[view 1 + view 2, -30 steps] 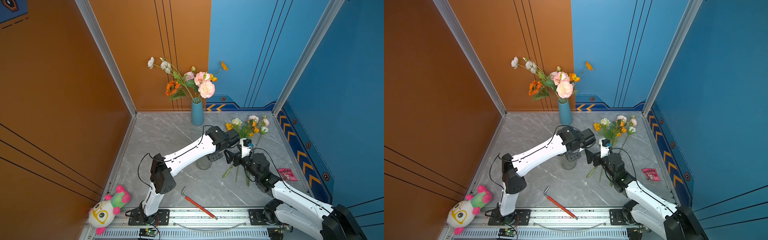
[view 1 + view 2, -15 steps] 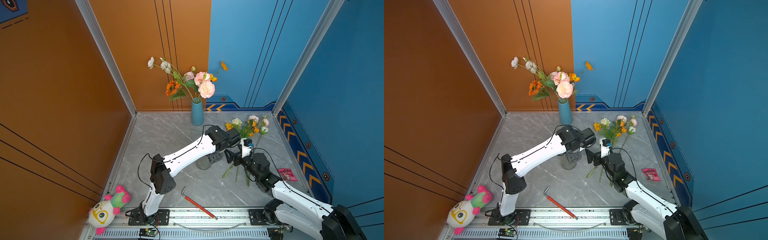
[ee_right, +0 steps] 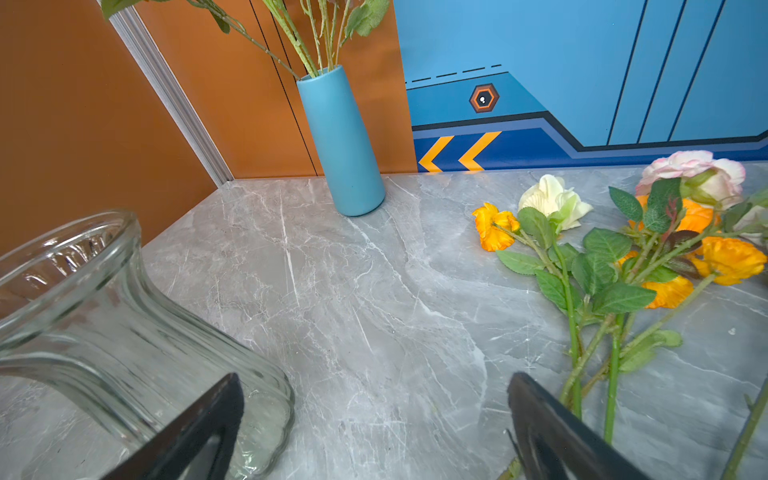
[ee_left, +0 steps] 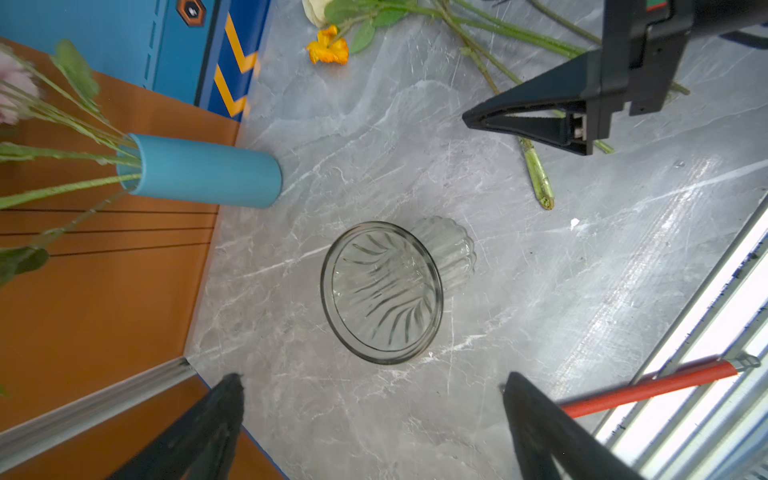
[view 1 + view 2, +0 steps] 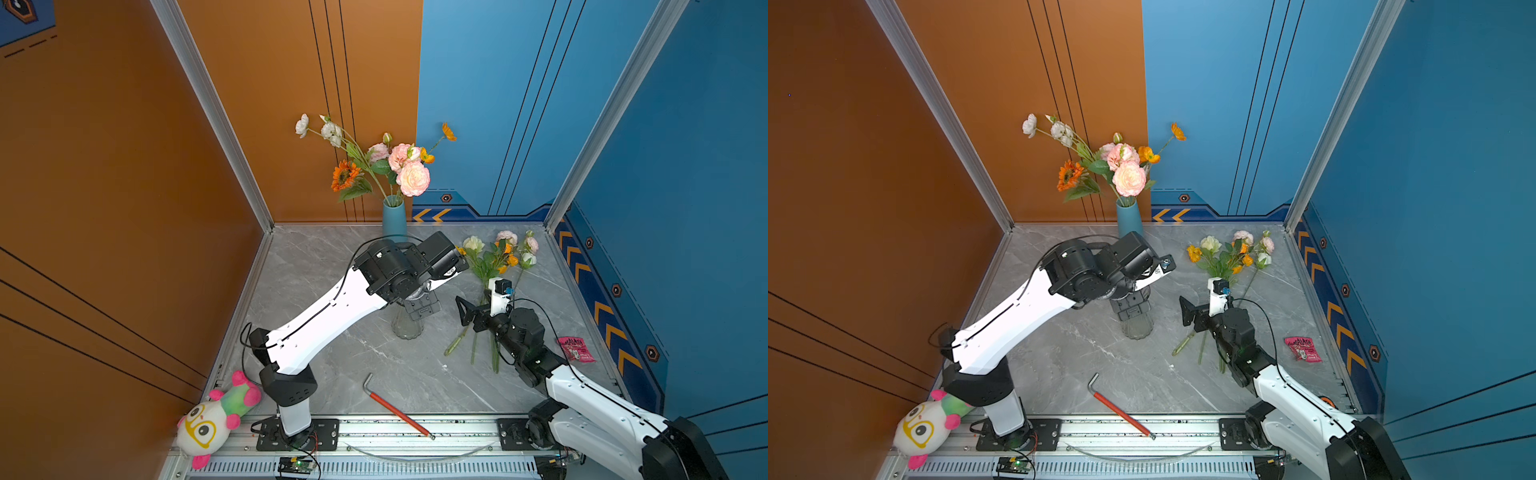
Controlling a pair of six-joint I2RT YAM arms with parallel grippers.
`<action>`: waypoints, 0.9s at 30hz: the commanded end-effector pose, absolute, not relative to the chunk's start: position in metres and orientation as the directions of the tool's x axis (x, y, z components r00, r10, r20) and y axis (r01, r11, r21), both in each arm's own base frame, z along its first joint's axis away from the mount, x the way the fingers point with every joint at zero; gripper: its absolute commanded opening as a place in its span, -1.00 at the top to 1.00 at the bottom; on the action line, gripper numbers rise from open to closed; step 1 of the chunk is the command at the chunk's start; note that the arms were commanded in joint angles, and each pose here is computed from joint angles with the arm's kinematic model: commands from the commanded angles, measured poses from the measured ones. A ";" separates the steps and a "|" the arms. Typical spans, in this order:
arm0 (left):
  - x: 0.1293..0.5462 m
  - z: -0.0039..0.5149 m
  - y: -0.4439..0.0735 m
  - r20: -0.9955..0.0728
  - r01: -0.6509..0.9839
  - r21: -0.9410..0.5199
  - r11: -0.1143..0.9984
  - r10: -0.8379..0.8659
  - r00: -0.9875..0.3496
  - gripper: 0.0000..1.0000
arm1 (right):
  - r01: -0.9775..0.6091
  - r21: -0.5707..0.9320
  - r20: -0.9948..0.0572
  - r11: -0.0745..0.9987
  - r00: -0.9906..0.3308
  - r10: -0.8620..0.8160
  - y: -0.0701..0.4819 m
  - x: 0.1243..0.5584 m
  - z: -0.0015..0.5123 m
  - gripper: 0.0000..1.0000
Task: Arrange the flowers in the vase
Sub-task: 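Open the left gripper off the glass vase while the right gripper lowers to the bunch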
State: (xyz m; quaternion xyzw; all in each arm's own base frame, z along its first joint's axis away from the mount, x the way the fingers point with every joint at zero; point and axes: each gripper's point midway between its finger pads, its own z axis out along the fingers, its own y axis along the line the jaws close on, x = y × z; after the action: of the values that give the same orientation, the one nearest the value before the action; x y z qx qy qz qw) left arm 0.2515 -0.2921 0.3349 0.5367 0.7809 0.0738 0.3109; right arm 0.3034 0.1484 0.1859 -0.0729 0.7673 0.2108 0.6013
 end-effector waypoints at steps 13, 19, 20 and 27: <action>0.237 0.359 -0.244 -0.858 0.866 0.210 0.454 0.510 -0.060 -0.96 | 0.003 0.193 -0.884 0.981 -0.434 0.175 0.071 0.291 0.176 -1.00; 0.221 0.349 -0.282 -0.906 0.937 0.017 0.349 0.402 -0.133 -0.96 | 0.189 0.142 -0.722 0.972 -0.651 0.233 0.042 0.268 0.150 -1.00; 0.222 0.343 -0.287 -0.900 0.936 -0.006 0.352 0.405 -0.158 -0.96 | 0.205 0.137 -0.697 0.969 -0.675 0.242 0.040 0.266 0.143 -1.00; 0.206 0.315 -0.305 -0.872 0.917 0.106 0.385 0.479 -0.100 -0.96 | 0.262 0.142 -0.577 0.955 -0.762 0.295 0.036 0.289 0.116 -0.34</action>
State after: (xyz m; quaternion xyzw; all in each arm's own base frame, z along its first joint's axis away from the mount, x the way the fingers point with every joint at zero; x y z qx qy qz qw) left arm 0.2054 -0.3028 0.3056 0.5091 0.7068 -0.2613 0.4159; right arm 0.2866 0.0320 0.1169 0.1451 0.9275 0.0170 0.3441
